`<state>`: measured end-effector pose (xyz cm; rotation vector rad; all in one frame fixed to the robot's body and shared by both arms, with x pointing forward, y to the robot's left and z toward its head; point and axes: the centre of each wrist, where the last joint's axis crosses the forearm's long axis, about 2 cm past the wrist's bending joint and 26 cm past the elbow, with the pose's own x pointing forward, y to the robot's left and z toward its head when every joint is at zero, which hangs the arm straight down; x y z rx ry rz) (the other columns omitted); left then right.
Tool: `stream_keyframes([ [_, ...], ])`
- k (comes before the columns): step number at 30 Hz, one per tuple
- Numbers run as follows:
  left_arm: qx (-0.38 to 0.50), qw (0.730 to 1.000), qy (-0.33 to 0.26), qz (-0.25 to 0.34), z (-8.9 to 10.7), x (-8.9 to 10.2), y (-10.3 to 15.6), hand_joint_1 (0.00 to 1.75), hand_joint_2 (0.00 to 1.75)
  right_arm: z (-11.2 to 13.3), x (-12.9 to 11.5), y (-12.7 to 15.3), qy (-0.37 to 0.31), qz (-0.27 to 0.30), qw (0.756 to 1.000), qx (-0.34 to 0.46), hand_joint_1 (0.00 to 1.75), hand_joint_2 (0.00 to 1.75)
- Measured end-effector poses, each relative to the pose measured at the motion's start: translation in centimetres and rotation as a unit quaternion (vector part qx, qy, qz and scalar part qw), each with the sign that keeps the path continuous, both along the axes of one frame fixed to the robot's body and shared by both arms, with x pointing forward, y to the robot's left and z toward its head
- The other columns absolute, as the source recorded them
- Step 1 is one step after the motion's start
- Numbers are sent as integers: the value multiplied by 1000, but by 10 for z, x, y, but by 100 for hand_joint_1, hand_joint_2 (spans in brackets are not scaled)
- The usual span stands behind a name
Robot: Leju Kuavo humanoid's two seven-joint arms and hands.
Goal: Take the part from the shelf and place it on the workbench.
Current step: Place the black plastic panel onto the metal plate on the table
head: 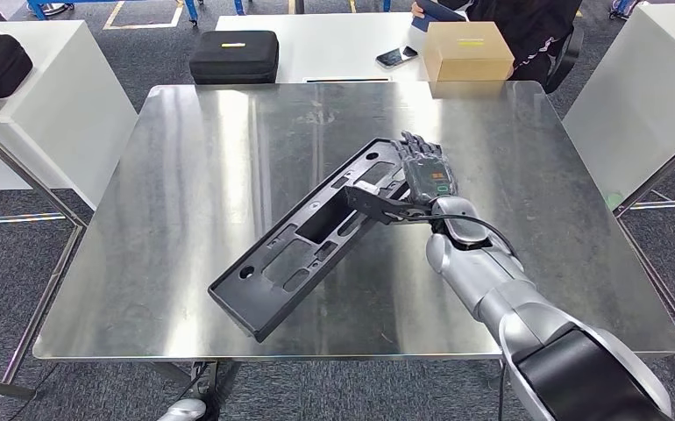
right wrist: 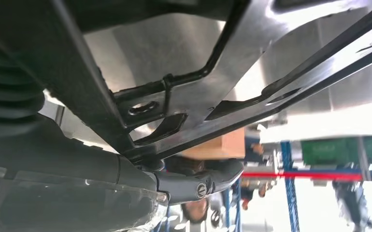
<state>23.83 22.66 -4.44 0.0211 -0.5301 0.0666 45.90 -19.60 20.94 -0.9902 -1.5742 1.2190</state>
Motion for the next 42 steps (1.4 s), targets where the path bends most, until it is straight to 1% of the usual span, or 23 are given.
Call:
stream_keyframes([
  [4,0,1000,0,1,0,0,0,0,0,1,0,3,15,12,1000,-1,0,175],
  [12,0,1000,1,3,0,0,0,0,0,4,-1,9,15,19,1000,4,0,175],
  [32,0,1000,1,5,0,-1,-1,0,0,4,-1,11,1,10,1000,11,0,175],
  [38,-1,1000,1,6,0,-1,-2,0,0,5,-1,13,1,16,1000,17,0,175],
  [42,-2,1000,2,10,0,-1,-3,0,0,7,-2,17,15,30,998,51,0,0],
])
